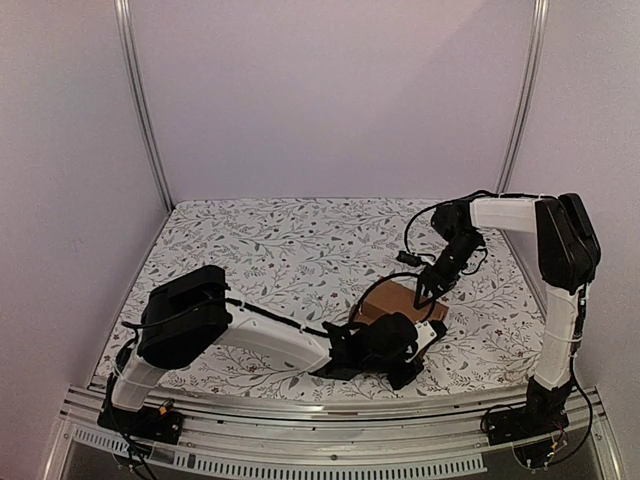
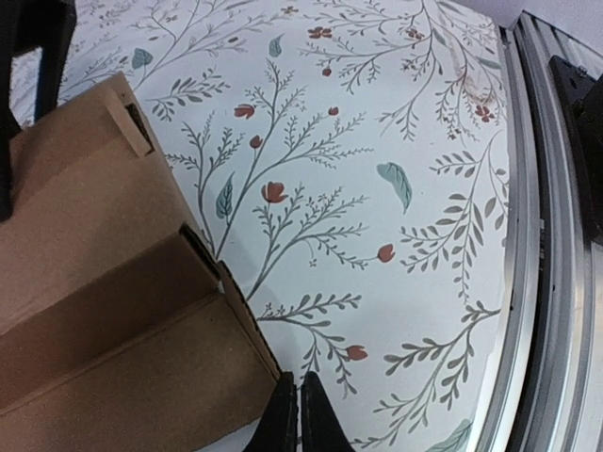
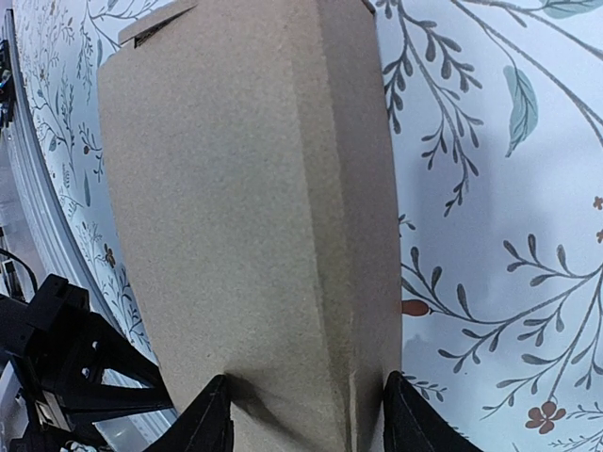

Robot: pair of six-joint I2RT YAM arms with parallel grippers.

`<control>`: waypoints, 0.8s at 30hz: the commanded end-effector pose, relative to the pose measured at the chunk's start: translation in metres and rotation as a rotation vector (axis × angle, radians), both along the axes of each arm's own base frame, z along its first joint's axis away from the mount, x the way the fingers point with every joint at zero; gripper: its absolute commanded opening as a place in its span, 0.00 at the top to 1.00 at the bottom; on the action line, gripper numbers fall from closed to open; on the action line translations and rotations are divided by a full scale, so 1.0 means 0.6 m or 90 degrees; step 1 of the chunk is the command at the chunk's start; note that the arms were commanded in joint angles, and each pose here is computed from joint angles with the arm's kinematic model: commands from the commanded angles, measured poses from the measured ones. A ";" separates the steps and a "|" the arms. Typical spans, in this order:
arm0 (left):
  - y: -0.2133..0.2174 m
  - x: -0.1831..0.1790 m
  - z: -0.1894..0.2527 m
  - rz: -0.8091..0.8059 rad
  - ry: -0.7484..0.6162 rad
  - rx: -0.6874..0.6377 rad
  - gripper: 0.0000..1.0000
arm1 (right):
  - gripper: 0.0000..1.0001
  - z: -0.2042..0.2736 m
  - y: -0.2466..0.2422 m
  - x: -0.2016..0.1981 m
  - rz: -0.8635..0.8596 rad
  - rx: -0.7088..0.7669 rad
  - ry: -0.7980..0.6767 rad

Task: Fold the paper box

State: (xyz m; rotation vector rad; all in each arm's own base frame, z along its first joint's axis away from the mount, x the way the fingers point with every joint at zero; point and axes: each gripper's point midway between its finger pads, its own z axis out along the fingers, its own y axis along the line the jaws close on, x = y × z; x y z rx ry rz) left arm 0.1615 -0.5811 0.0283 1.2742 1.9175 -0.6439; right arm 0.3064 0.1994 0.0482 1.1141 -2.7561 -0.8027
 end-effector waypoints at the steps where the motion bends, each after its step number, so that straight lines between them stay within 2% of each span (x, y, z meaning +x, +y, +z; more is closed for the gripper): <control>1: -0.016 -0.003 -0.002 -0.006 0.001 -0.008 0.96 | 0.48 -0.025 -0.010 -0.004 -0.006 -0.021 0.023; 6: -0.019 0.012 -0.003 0.013 -0.002 -0.006 0.93 | 0.48 -0.027 -0.009 -0.005 -0.006 -0.021 0.025; 11: -0.016 0.022 -0.005 0.027 0.008 -0.005 1.00 | 0.48 -0.027 -0.009 -0.005 -0.006 -0.020 0.026; 24: -0.007 0.047 -0.009 0.060 0.050 -0.021 1.00 | 0.49 -0.028 -0.006 -0.008 -0.007 -0.015 0.033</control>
